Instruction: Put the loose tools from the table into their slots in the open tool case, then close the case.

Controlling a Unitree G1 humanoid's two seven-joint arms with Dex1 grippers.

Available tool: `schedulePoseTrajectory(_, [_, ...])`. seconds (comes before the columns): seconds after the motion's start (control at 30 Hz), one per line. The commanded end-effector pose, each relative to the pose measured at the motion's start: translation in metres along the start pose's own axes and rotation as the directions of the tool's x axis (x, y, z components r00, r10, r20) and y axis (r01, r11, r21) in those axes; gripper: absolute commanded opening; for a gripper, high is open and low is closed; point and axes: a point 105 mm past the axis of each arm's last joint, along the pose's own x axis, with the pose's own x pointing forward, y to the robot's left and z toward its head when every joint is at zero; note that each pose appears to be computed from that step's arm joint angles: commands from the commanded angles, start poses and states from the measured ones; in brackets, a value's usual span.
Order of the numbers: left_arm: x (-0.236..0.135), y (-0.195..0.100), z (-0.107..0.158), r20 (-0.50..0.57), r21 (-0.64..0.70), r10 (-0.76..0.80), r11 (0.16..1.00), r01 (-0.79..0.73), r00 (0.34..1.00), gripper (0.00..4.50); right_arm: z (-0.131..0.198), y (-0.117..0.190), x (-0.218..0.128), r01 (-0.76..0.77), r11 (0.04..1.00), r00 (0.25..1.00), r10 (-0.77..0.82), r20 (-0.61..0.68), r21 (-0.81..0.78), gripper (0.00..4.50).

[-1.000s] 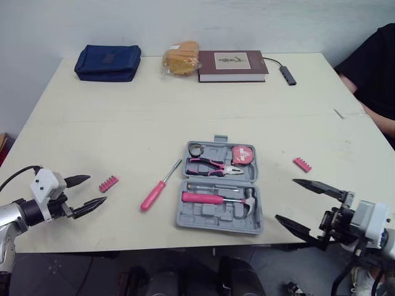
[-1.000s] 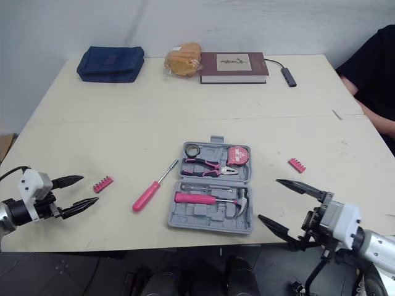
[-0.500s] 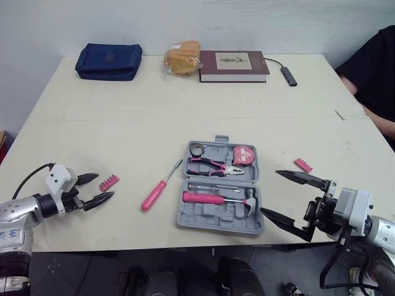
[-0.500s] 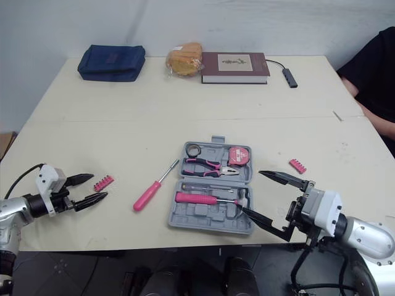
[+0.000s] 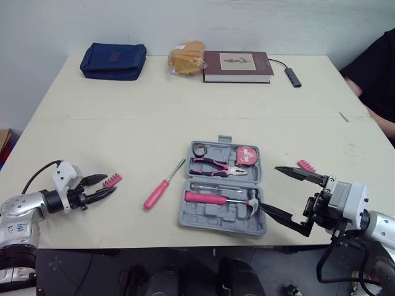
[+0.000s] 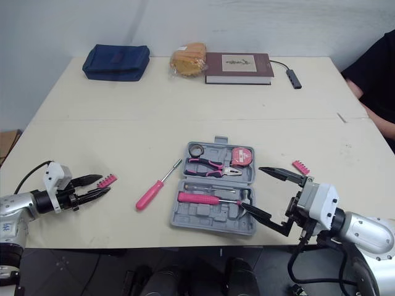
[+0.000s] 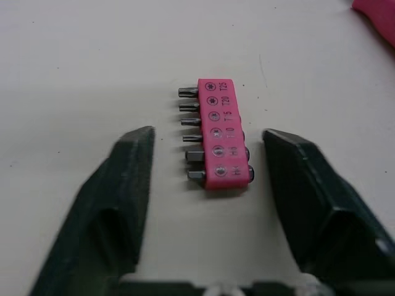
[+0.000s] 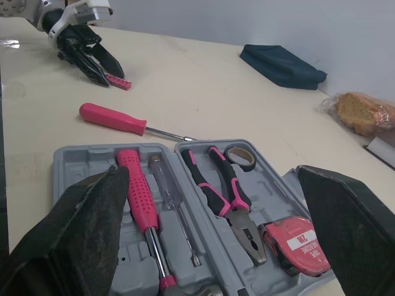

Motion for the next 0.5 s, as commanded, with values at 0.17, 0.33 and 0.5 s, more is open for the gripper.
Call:
schedulePoseTrajectory(0.17, [-0.001,-0.006,-0.030,-0.059,-0.044,-0.017,0.999,0.014,0.998,0.69,0.008,-0.002,-0.004,0.007,0.999,1.000,-0.007,-0.006,-0.046,4.50])
schedulePoseTrajectory(0.33, [0.008,-0.015,0.018,0.138,0.106,-0.098,0.991,0.084,0.985,0.69,0.003,-0.002,-0.009,0.012,0.999,1.000,-0.012,-0.016,-0.040,4.50])
schedulePoseTrajectory(0.5, [0.027,-0.055,0.080,0.194,0.322,-0.305,0.918,0.233,0.932,0.69,-0.003,-0.002,-0.019,0.016,0.999,0.999,-0.017,-0.045,-0.031,4.50])
